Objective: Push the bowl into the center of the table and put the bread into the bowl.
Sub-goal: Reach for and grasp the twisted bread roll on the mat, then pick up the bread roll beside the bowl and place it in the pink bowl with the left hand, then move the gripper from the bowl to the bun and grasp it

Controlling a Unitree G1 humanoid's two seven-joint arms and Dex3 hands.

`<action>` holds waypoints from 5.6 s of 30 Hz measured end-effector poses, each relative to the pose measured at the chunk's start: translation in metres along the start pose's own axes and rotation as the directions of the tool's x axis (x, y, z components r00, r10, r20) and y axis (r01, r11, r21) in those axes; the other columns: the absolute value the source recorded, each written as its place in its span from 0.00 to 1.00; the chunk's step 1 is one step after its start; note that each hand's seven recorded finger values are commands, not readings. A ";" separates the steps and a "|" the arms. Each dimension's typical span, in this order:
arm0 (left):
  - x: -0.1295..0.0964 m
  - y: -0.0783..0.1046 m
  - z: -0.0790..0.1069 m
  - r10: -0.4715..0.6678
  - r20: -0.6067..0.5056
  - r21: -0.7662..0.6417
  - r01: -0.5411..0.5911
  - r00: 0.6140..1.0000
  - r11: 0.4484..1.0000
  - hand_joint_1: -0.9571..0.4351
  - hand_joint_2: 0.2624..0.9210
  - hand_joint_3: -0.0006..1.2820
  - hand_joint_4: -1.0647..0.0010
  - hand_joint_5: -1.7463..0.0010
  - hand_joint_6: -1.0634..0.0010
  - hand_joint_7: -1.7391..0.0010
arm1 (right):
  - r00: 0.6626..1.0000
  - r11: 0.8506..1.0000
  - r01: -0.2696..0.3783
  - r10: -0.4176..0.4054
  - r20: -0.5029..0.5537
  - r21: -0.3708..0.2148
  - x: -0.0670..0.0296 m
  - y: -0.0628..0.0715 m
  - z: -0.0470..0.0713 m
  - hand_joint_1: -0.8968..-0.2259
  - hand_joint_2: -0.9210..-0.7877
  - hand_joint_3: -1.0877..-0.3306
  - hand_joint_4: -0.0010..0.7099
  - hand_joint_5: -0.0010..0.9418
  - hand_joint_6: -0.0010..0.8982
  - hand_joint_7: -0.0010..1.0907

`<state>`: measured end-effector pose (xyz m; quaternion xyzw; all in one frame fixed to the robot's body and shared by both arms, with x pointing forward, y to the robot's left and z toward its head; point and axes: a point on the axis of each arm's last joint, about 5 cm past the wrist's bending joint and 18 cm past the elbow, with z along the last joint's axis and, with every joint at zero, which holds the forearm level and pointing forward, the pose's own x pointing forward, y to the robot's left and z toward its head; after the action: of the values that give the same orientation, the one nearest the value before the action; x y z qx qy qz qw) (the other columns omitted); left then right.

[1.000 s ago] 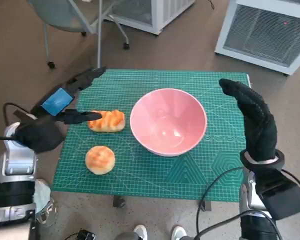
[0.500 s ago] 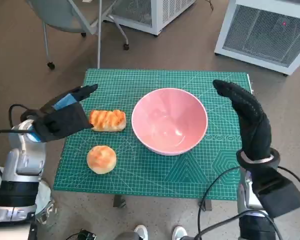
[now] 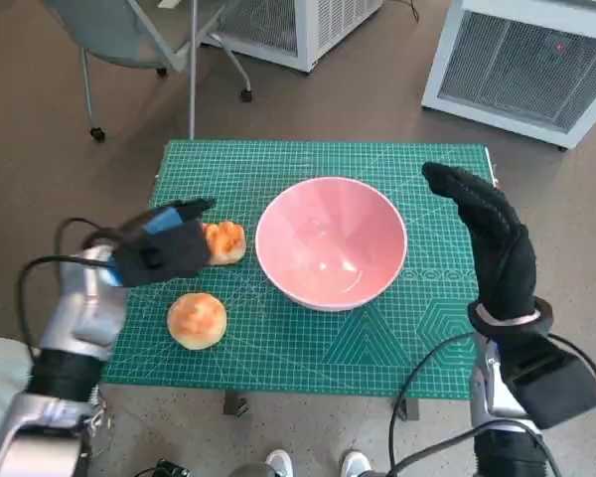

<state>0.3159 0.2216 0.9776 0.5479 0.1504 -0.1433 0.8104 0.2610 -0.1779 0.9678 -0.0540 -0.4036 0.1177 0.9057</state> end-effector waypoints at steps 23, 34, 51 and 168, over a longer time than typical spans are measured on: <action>0.031 -0.013 0.013 -0.027 -0.090 0.120 0.038 0.996 0.992 0.70 0.78 0.01 0.86 0.99 0.71 0.99 | 1.000 1.000 -0.005 0.005 -0.008 0.014 0.0000 0.001 -0.001 0.41 0.00 0.45 0.17 0.01 0.00 0.37; 0.036 -0.016 0.015 0.030 -0.095 0.140 -0.017 0.995 0.990 0.85 0.72 0.33 0.41 0.27 0.36 0.78 | 1.000 1.000 -0.011 0.011 -0.010 0.017 0.0002 0.002 -0.001 0.42 0.00 0.45 0.18 0.01 0.00 0.37; 0.027 -0.006 0.016 0.137 0.079 0.151 -0.147 0.987 0.977 0.69 0.99 0.03 0.32 0.30 0.36 0.42 | 1.000 0.999 -0.018 0.019 -0.019 0.028 -0.0003 0.002 -0.003 0.40 0.00 0.45 0.18 0.01 0.00 0.37; -0.121 0.057 0.011 -0.002 0.445 0.114 -0.055 0.896 0.992 0.52 0.71 0.00 0.86 1.00 0.69 1.00 | 0.999 0.994 -0.018 0.022 -0.030 0.106 -0.0086 0.007 -0.002 0.43 0.00 0.45 0.20 0.01 0.00 0.39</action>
<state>0.2291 0.2401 1.0784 0.5518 -0.0551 -0.2625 0.7897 0.2555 -0.1736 0.9593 -0.0118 -0.3821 0.1472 0.9123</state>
